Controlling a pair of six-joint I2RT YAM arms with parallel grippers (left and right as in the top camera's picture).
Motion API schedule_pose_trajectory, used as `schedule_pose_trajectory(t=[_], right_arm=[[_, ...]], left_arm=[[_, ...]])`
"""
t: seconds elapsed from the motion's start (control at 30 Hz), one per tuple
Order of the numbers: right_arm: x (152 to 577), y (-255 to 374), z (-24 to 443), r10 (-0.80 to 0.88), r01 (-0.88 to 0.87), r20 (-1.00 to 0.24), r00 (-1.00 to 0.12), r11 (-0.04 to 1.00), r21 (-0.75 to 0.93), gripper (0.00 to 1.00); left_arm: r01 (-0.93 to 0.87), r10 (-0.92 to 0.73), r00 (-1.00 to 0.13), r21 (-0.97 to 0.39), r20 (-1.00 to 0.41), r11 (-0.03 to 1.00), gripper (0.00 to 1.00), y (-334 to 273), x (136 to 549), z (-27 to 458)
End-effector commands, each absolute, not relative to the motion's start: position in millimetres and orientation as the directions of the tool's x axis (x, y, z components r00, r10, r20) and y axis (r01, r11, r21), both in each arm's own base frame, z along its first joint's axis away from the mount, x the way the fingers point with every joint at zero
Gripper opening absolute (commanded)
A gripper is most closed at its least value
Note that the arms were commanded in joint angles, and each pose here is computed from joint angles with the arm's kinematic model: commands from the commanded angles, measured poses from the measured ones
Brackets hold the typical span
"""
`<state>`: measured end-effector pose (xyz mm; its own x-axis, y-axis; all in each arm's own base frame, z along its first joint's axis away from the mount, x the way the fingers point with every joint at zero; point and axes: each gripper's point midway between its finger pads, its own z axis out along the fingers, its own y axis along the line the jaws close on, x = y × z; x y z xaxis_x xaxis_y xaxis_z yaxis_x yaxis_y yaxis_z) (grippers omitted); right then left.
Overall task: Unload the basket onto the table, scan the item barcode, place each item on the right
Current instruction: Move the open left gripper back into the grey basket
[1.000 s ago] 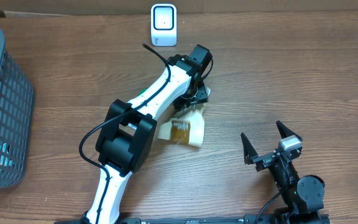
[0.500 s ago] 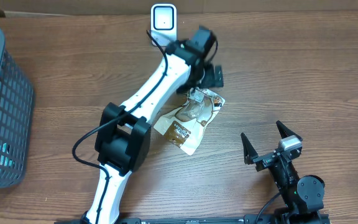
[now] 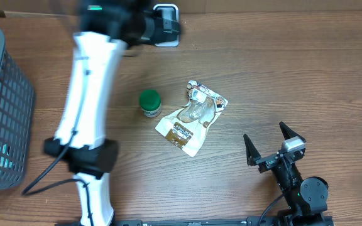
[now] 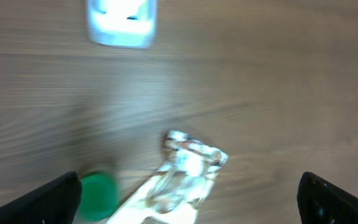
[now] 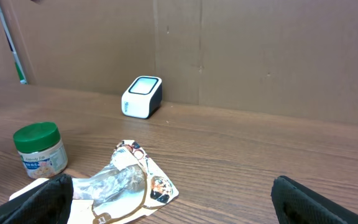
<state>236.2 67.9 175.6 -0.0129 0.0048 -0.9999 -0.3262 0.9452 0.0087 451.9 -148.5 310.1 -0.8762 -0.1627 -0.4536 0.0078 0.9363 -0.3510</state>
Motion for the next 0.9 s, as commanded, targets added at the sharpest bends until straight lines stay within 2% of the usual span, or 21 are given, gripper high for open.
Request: schedule_pose_trajectory(t=[0.0, 0.17, 0.4, 0.53, 0.57, 0.67, 0.77, 0.87], right_arm=[[235.7, 69.5, 174.0, 0.009, -0.334, -1.0, -0.01, 0.942, 0.012, 1.0], [235.7, 69.5, 174.0, 0.009, -0.334, -1.0, -0.01, 0.942, 0.012, 1.0], [235.7, 69.5, 174.0, 0.009, -0.334, -1.0, -0.01, 0.942, 0.012, 1.0], [235.7, 69.5, 174.0, 0.009, -0.334, -1.0, -0.01, 0.942, 0.012, 1.0], [235.7, 69.5, 174.0, 0.009, -0.334, -1.0, -0.01, 0.942, 0.012, 1.0], [235.7, 69.5, 174.0, 0.009, -0.334, -1.0, -0.01, 0.942, 0.012, 1.0], [235.7, 69.5, 174.0, 0.009, -0.334, -1.0, -0.01, 0.942, 0.012, 1.0], [235.7, 69.5, 174.0, 0.009, -0.334, -1.0, -0.01, 0.942, 0.012, 1.0]], left_arm=[[-0.065, -0.231, -0.814, -0.312, -0.533, 0.948, 1.0, -75.3, 441.5, 349.1], [-0.298, -0.42, -0.735, -0.304, -0.532, 0.905, 0.99, 28.8, 403.4, 373.2], [-0.578, -0.664, -0.54, -0.344, -0.517, 0.739, 1.0, 153.2, 354.9, 383.3], [-0.748, -0.812, -0.352, -0.381, -0.465, 0.543, 1.0, 210.8, 324.8, 376.5], [-0.82, -0.851, -0.253, -0.366, -0.46, 0.441, 1.0, 235.8, 308.6, 373.2], [-0.909, -0.887, -0.08, -0.333, -0.455, 0.253, 1.0, 282.2, 272.8, 365.2], [-0.935, -0.902, -0.028, -0.307, -0.432, 0.176, 1.0, 312.0, 249.6, 350.9], [-0.948, -0.916, -0.05, -0.269, -0.399, 0.169, 1.0, 330.0, 240.7, 330.7]])
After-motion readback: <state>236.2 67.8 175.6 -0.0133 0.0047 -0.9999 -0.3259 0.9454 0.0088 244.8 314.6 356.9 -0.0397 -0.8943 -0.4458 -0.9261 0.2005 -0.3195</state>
